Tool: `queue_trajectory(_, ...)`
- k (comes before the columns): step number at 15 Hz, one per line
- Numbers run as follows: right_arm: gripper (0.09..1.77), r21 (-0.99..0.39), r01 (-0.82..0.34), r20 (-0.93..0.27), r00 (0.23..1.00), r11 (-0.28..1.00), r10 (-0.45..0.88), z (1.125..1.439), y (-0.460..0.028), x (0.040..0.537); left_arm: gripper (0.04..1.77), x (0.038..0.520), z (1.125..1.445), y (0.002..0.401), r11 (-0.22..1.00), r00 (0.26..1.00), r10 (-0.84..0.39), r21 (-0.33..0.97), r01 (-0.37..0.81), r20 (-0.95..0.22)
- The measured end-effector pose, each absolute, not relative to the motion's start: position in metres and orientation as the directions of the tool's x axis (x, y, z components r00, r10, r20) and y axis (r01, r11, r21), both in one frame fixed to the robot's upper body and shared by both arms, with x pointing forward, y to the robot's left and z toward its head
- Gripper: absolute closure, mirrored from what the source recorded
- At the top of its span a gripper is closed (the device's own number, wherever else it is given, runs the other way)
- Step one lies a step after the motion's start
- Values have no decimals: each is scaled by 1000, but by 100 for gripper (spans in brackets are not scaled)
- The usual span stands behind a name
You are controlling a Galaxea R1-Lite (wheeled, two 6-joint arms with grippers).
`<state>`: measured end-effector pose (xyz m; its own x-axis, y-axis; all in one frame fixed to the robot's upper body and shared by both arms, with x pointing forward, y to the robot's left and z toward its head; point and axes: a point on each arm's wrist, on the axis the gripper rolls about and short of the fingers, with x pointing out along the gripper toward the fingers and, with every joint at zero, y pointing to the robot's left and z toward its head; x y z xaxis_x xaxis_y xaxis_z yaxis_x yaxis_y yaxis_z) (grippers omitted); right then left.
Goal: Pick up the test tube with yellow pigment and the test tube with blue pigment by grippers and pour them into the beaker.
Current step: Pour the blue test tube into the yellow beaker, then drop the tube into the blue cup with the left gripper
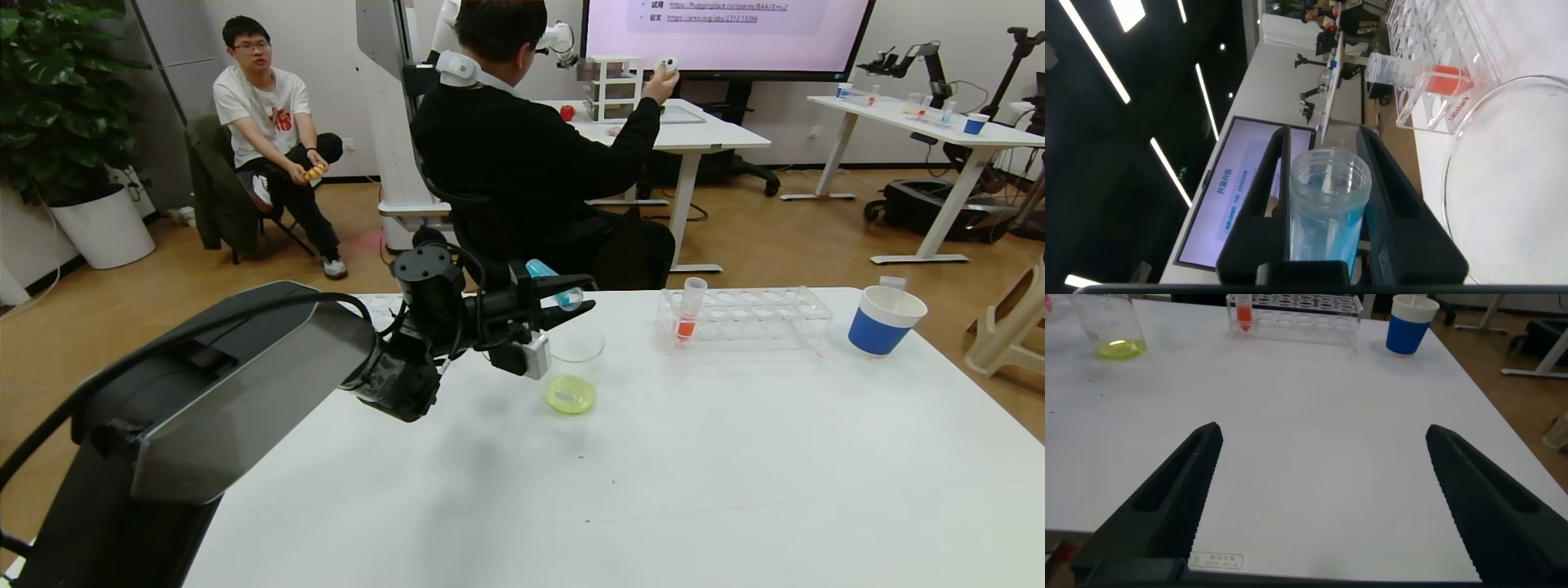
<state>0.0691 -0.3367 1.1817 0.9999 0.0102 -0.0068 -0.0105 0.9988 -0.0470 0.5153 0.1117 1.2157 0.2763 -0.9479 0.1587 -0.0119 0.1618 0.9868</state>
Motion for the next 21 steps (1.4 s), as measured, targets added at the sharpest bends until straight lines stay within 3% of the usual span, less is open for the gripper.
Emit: queue_trajectory(21,12,-47,-11,-7,1000,999,10,1182,-337,69,127,519,1205,120,79,288,-948,977,-198,135)
